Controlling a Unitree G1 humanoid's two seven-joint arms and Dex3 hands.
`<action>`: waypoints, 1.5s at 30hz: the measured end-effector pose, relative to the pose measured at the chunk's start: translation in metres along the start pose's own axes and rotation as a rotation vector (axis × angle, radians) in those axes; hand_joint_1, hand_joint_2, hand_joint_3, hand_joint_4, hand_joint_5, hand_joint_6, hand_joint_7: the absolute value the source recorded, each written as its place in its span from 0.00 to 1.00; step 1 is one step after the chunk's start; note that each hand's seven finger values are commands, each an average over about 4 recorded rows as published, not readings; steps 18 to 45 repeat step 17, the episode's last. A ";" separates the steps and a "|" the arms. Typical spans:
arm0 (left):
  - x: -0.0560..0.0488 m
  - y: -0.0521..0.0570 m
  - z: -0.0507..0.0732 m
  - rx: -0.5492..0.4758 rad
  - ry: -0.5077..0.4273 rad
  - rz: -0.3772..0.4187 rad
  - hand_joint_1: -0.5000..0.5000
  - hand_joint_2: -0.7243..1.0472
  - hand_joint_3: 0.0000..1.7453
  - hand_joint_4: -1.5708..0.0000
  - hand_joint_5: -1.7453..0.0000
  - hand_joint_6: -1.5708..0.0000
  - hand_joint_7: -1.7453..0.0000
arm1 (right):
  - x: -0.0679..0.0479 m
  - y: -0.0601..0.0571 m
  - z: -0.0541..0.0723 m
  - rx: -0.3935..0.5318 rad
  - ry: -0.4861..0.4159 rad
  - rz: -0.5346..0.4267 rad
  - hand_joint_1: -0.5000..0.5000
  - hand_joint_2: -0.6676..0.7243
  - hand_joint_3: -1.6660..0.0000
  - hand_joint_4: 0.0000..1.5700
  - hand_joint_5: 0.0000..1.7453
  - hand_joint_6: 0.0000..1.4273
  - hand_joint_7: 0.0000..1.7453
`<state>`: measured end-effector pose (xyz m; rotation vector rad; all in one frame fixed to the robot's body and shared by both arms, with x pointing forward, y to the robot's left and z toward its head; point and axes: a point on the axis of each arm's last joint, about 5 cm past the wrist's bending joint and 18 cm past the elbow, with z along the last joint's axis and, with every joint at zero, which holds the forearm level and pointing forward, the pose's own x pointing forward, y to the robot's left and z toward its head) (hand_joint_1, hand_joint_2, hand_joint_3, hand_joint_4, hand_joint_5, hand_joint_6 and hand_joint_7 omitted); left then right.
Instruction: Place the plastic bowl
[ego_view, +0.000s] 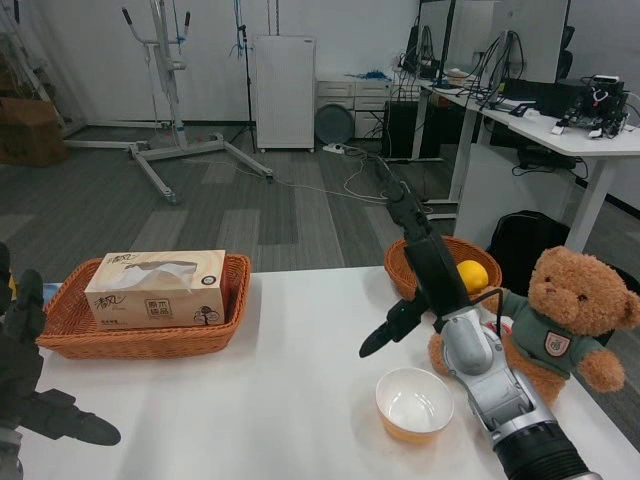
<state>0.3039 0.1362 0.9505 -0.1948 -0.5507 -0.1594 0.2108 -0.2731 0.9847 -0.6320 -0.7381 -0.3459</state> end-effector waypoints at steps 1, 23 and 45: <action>0.000 0.000 0.000 0.000 0.000 -0.001 0.00 0.04 0.05 1.00 1.00 1.00 1.00 | 0.000 0.000 0.000 0.002 -0.002 -0.001 0.25 0.64 0.95 0.00 0.00 0.00 0.00; 0.000 -0.001 0.000 0.000 0.002 -0.006 0.00 0.00 0.05 1.00 1.00 1.00 1.00 | 0.000 0.002 0.001 0.031 -0.006 -0.007 0.25 0.59 0.95 0.00 0.00 0.00 0.00; 0.000 -0.001 0.000 0.000 0.002 -0.006 0.00 0.00 0.05 1.00 1.00 1.00 1.00 | 0.000 0.002 0.001 0.031 -0.006 -0.007 0.25 0.59 0.95 0.00 0.00 0.00 0.00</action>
